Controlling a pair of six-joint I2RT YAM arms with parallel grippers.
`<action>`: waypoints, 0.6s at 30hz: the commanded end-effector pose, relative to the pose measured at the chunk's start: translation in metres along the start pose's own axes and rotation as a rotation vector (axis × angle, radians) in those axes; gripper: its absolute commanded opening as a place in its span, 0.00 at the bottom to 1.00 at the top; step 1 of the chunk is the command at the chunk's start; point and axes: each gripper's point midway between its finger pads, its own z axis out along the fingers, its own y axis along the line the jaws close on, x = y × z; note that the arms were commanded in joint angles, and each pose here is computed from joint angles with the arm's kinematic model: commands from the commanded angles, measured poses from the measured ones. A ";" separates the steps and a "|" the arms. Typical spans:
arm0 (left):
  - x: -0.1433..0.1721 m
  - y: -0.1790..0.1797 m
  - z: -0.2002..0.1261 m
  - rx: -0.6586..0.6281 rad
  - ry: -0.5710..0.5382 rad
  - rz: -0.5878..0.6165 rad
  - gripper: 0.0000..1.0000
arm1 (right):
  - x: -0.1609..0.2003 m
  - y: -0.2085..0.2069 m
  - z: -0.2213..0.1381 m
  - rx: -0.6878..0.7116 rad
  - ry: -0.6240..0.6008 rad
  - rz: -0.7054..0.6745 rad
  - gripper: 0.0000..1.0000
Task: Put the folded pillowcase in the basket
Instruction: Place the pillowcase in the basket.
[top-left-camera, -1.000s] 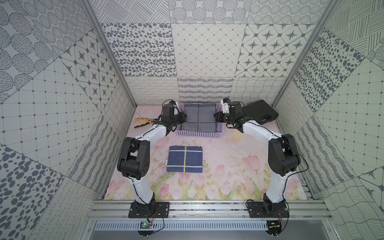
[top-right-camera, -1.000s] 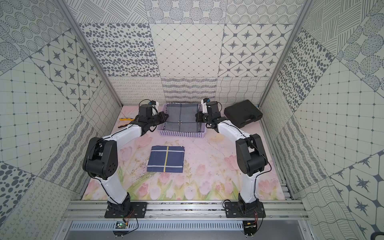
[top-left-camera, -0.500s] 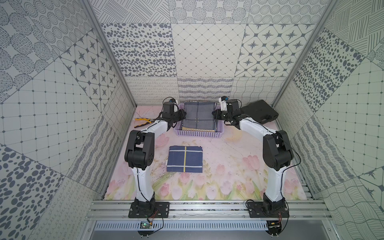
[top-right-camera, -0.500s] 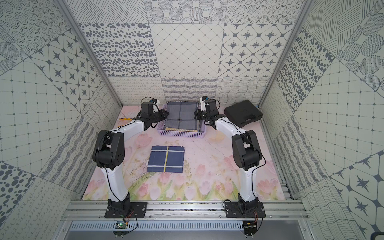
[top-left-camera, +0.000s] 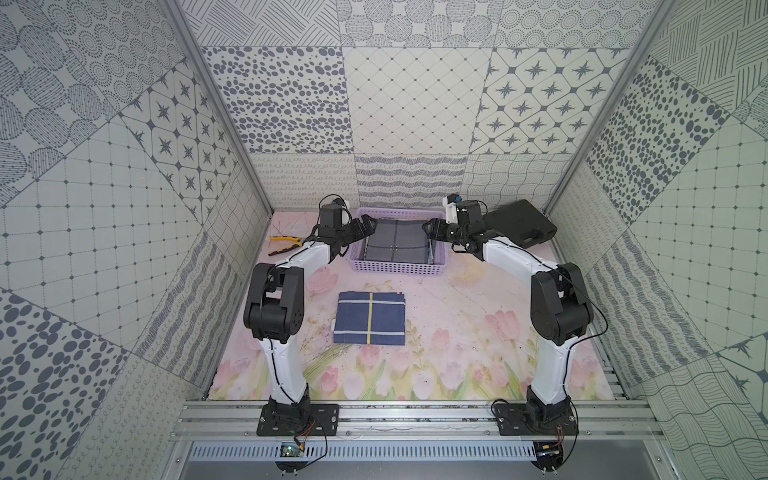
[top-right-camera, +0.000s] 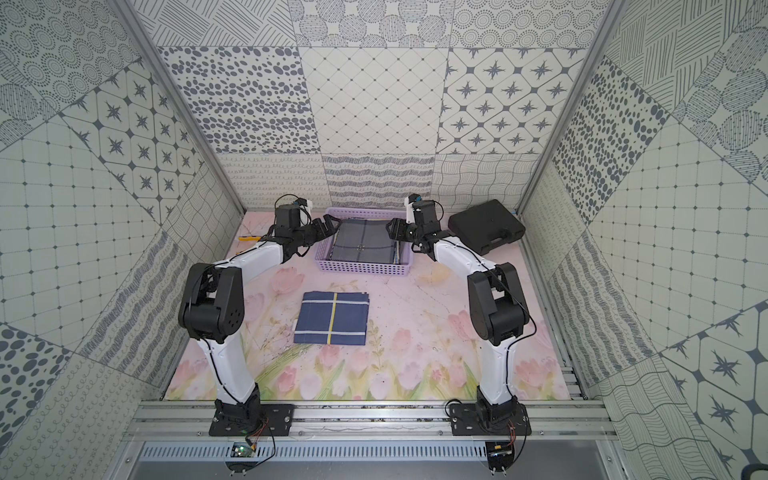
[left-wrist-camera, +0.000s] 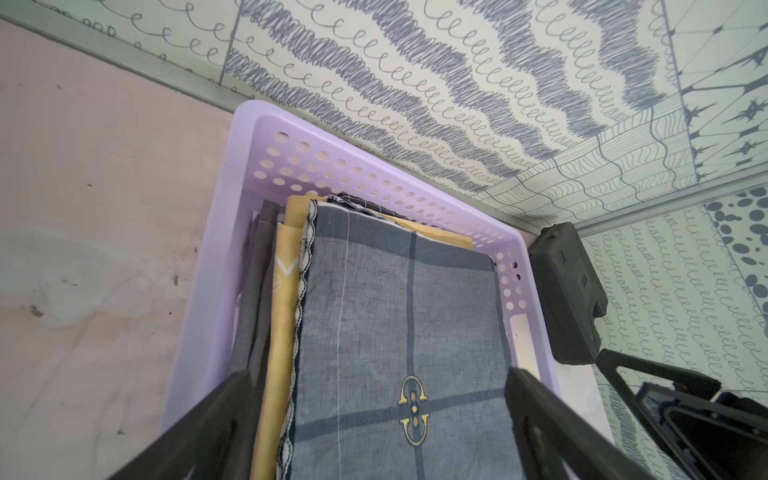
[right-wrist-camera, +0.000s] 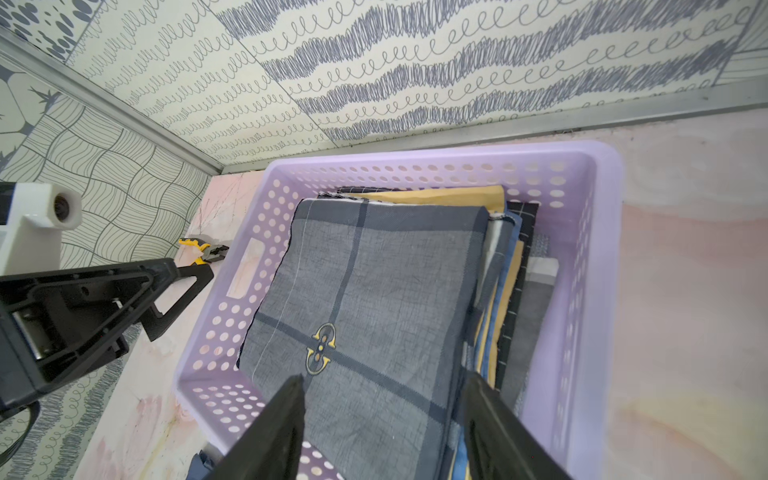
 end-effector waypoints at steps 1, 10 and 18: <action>0.002 -0.008 -0.026 0.031 -0.024 -0.035 0.99 | -0.012 0.007 -0.029 0.003 -0.055 0.004 0.63; 0.067 0.006 -0.080 -0.013 0.021 -0.070 1.00 | 0.042 0.013 -0.070 -0.029 0.027 0.092 0.64; 0.111 -0.002 -0.121 -0.040 0.057 -0.062 0.99 | 0.108 0.038 -0.086 -0.037 0.125 0.085 0.66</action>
